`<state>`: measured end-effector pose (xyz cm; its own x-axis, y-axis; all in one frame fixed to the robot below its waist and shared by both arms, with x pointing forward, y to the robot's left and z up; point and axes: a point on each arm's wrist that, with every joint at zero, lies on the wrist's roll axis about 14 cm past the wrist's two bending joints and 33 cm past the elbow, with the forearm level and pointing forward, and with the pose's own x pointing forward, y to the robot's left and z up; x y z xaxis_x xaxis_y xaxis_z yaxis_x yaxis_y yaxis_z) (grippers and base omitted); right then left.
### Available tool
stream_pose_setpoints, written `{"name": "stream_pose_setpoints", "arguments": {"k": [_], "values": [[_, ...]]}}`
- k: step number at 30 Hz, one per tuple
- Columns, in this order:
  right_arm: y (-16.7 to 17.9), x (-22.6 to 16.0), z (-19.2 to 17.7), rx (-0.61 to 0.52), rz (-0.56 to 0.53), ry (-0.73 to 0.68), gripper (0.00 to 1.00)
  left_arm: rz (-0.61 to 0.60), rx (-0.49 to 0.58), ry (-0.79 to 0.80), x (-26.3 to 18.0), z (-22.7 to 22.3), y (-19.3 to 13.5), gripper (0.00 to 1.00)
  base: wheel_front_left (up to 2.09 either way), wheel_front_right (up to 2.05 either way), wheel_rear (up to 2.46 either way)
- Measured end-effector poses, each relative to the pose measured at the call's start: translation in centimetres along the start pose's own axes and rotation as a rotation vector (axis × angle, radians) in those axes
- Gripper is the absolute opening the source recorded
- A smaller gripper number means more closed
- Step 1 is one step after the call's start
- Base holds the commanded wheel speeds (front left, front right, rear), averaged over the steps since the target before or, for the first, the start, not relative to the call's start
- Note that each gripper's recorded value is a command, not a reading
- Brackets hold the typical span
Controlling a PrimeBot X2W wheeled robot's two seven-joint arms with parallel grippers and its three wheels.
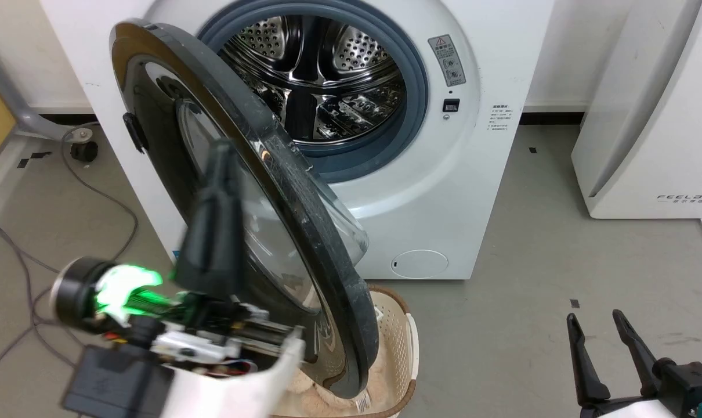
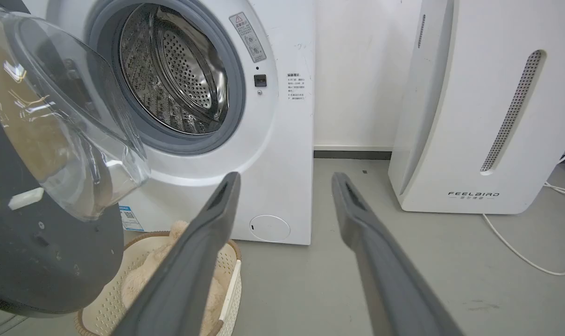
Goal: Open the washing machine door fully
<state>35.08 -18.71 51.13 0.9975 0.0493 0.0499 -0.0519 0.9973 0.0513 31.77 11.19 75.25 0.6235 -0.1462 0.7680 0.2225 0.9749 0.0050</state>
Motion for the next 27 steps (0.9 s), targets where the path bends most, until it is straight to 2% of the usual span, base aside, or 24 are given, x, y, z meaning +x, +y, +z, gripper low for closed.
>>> {"name": "stream_pose_setpoints", "arguments": {"k": [5, 10, 16, 22, 27], "values": [[0.0, -0.1, -0.1, 0.0, -0.002, 0.003, 1.0, -0.129, -0.116, 0.04, 0.4, -0.3, -4.4, 0.0, 0.0, 0.0, 0.0], [-0.1, -0.1, -0.4, 0.001, -0.003, 0.012, 1.0, -0.276, -0.25, 0.211, -1.4, -3.3, -9.5, 0.0, 0.0, 0.0, 0.0], [-0.2, -0.1, -0.8, 0.011, -0.008, 0.024, 1.0, -0.405, -0.347, 0.458, -4.8, -7.2, -14.2, 0.0, 0.0, 0.0, 0.0], [-0.3, -0.3, -1.2, 0.027, -0.014, 0.035, 1.0, -0.453, -0.394, 0.754, -10.2, -11.6, -16.5, 0.0, 0.0, 0.0, 0.0], [-0.3, -0.3, -1.5, 0.032, -0.013, 0.047, 1.0, -0.401, -0.363, 0.9, -12.9, -15.0, -15.7, 0.0, 0.0, 0.0, 0.0]]}}
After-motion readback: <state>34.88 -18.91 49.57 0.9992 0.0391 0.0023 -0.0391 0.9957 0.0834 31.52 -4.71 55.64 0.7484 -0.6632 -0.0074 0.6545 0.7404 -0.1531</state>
